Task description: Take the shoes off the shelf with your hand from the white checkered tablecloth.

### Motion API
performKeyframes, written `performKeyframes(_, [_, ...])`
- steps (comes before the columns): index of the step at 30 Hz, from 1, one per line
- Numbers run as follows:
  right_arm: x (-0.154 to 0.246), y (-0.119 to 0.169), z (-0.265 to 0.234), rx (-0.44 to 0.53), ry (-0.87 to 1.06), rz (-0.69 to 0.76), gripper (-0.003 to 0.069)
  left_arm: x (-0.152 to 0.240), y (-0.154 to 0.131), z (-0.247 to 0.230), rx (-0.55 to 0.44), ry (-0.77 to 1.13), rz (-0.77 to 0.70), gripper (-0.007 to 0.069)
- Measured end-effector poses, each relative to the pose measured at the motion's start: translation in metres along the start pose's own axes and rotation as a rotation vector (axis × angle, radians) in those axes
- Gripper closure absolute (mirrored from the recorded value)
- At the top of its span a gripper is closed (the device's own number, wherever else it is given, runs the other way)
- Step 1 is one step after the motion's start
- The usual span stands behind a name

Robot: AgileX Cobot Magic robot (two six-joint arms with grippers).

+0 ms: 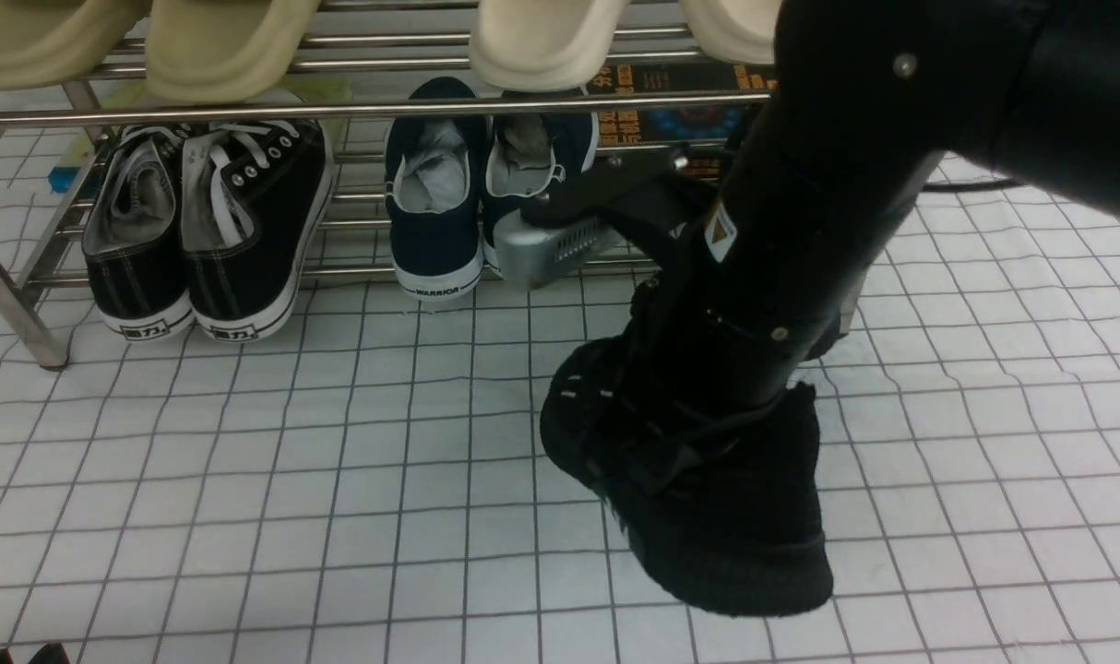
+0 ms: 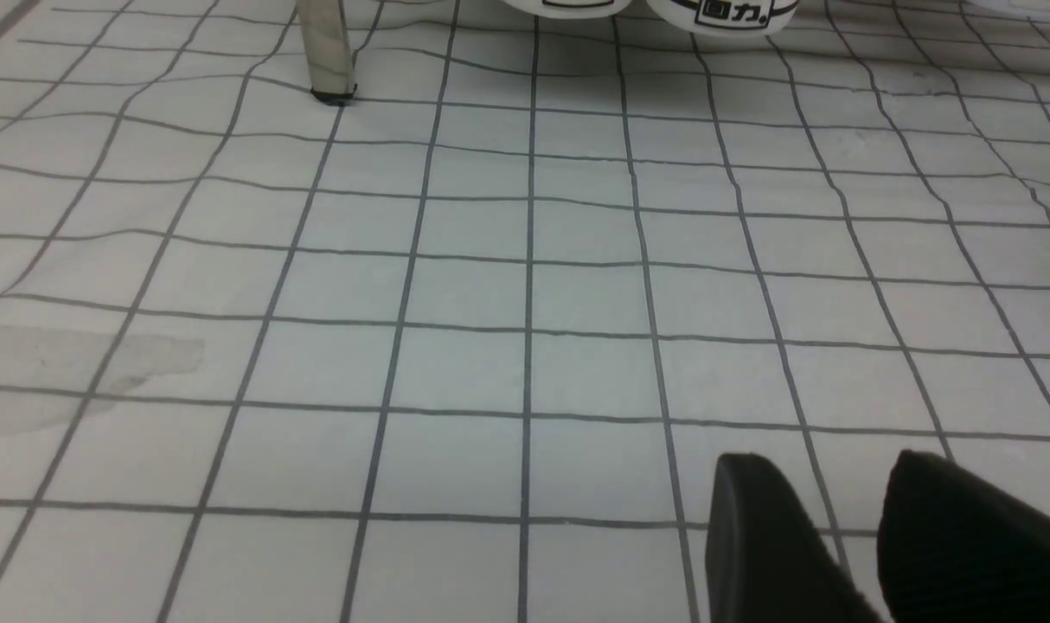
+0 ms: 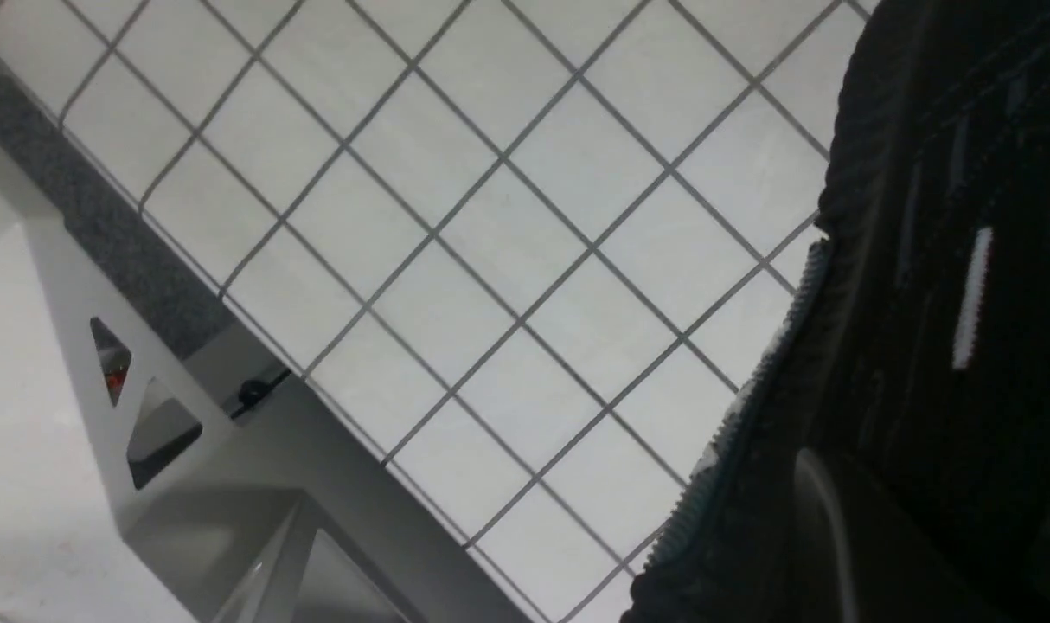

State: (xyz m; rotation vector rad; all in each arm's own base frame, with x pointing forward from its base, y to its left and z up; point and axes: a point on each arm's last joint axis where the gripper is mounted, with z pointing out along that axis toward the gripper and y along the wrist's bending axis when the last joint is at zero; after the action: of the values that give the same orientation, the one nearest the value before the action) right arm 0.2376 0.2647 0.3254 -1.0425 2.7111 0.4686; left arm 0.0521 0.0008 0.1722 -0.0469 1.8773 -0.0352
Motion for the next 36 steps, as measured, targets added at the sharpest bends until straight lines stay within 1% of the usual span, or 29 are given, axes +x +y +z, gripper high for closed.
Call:
performKeyframes(2, [-0.002, -0.005, 0.009, 0.031, -0.025, 0.03, 0.0648, 0.0, 0.0, 0.0, 0.0, 0.0, 0.0, 0.0385])
performKeyframes(3, [-0.003, -0.005, 0.01, 0.032, -0.028, 0.034, 0.0648, 0.0, 0.0, 0.0, 0.0, 0.0, 0.0, 0.0385])
performKeyframes(4, [-0.007, -0.009, 0.016, 0.065, -0.057, 0.048, 0.0648, 0.0, 0.0, 0.0, 0.0, 0.0, 0.0, 0.0385])
performKeyframes(6, [-0.01, -0.012, 0.02, 0.083, -0.074, 0.058, 0.0648, 0.0, 0.0, 0.0, 0.0, 0.0, 0.0, 0.0385])
performKeyframes(8, [-0.017, -0.019, 0.033, 0.122, -0.106, 0.068, 0.0645, 0.0, 0.0, 0.0, 0.0, 0.0, 0.0, 0.0385])
performKeyframes(15, [-0.024, -0.027, 0.063, 0.143, -0.074, 0.093, 0.0634, 0.0, 0.0, 0.0, 0.0, 0.0, 0.0, 0.0386])
performKeyframes(17, [-0.024, -0.03, 0.077, 0.146, -0.044, 0.122, 0.0602, 0.0, 0.0, 0.0, 0.0, 0.0, 0.0, 0.0385])
performKeyframes(18, [-0.024, -0.03, 0.082, 0.144, -0.033, 0.13, 0.057, 0.0, 0.0, 0.0, 0.0, 0.0, 0.0, 0.0385])
performKeyframes(20, [-0.024, -0.03, 0.089, 0.126, -0.019, 0.146, 0.048, 0.0, 0.0, 0.0, 0.0, 0.0, 0.0, 0.0385])
performKeyframes(21, [-0.024, -0.03, 0.09, 0.127, -0.018, 0.146, 0.047, 0.0, 0.0, 0.0, 0.0, 0.0, 0.0, 0.0385])
performKeyframes(23, [-0.025, -0.028, 0.091, 0.098, -0.016, 0.166, 0.0337, 0.0, 0.0, 0.0, 0.0, 0.0, 0.0, 0.0385])
performKeyframes(24, [-0.025, -0.027, 0.09, 0.091, -0.018, 0.168, 0.03, 0.0, 0.0, 0.0, 0.0, 0.0, 0.0, 0.0385])
performKeyframes(25, [-0.026, -0.027, 0.09, 0.089, -0.019, 0.169, 0.0292, 0.0, 0.0, 0.0, 0.0, 0.0, 0.0, 0.0385])
performKeyframes(26, [-0.028, -0.025, 0.086, 0.084, -0.02, 0.151, 0.0242, 0.0, 0.0, 0.0, 0.0, 0.0, 0.0, 0.0385])
performKeyframes(27, [-0.03, -0.024, 0.082, 0.083, -0.019, 0.13, 0.023, 0.0, 0.0, 0.0, 0.0, 0.0, 0.0, 0.0385])
performKeyframes(28, [-0.031, -0.024, 0.08, 0.082, -0.024, 0.127, 0.0231, 0.0, 0.0, 0.0, 0.0, 0.0, 0.0, 0.0385])
performKeyframes(30, [-0.039, -0.025, 0.059, 0.082, -0.025, 0.09, 0.0291, 0.0, 0.0, 0.0, 0.0, 0.0, 0.0, 0.0385])
performKeyframes(31, [-0.038, -0.025, 0.057, 0.084, -0.019, 0.085, 0.03, 0.0, 0.0, 0.0, 0.0, 0.0, 0.0, 0.0385])
performKeyframes(32, [-0.043, -0.032, 0.037, 0.099, -0.036, 0.086, 0.0407, 0.0, 0.0, 0.0, 0.0, 0.0, 0.0, 0.0385])
performKeyframes(33, [-0.043, -0.032, 0.037, 0.101, -0.032, 0.083, 0.042, 0.0, 0.0, 0.0, 0.0, 0.0, 0.0, 0.0385])
performKeyframes(34, [-0.044, -0.039, 0.026, 0.12, -0.044, 0.088, 0.0491, 0.0, 0.0, 0.0, 0.0, 0.0, 0.0, 0.0385])
performKeyframes(35, [-0.044, -0.052, 0.007, 0.154, -0.071, 0.108, 0.0601, 0.0, 0.0, 0.0, 0.0, 0.0, 0.0, 0.0385])
performKeyframes(36, [-0.043, -0.059, 0.0, 0.174, -0.082, 0.12, 0.0643, 0.0, 0.0, 0.0, 0.0, 0.0, 0.0, 0.0385])
